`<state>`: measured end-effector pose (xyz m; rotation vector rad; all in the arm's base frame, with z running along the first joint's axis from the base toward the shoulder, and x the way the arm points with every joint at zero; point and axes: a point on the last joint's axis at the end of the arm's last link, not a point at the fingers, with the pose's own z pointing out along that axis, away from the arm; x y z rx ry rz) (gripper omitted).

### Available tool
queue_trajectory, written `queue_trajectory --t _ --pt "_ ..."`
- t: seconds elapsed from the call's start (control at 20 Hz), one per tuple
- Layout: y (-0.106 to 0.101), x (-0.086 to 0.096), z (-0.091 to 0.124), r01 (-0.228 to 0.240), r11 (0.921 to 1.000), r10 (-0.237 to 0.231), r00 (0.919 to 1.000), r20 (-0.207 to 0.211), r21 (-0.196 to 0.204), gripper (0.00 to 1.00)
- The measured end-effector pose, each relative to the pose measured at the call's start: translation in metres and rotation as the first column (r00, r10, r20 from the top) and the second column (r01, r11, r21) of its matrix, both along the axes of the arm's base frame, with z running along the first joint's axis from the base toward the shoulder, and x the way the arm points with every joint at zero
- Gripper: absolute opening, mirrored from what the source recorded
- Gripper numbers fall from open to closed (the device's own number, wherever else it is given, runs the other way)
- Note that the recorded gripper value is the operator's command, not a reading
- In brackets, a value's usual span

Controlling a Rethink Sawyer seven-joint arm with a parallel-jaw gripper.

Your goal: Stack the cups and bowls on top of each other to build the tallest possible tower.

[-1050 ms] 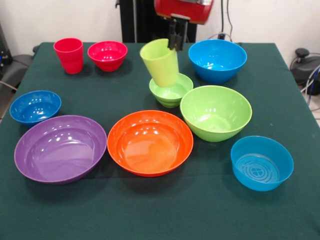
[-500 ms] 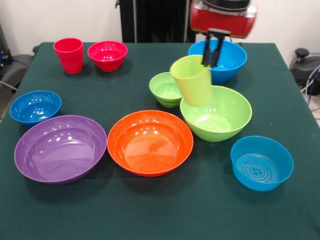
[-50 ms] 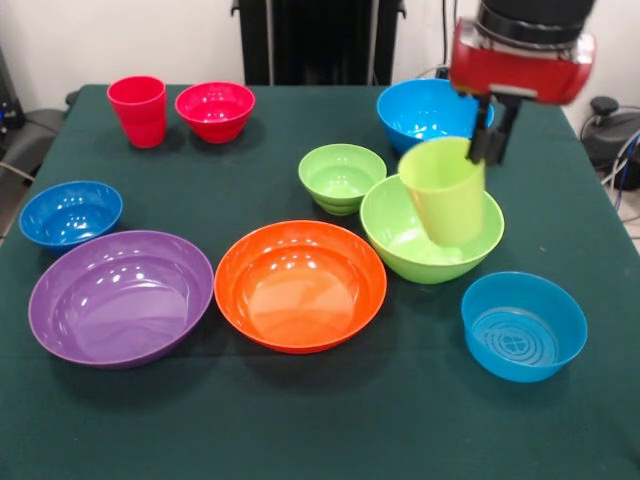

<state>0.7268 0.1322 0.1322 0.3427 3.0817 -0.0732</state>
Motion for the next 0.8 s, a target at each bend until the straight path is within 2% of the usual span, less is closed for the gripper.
queue_trajectory --t 0.1,0.3,0.6,0.8 --pt "0.007 0.013 -0.010 0.001 1.0000 -0.001 0.9999 0.014 -0.007 0.00" --pt "0.012 0.024 -0.026 0.007 0.9997 -0.006 0.9997 0.025 -0.022 0.00" --pt "0.020 0.033 -0.059 0.036 0.9976 -0.034 0.9990 0.028 -0.059 0.00" --pt "0.026 0.038 -0.070 0.047 0.9970 -0.045 0.9985 0.032 -0.061 0.00"
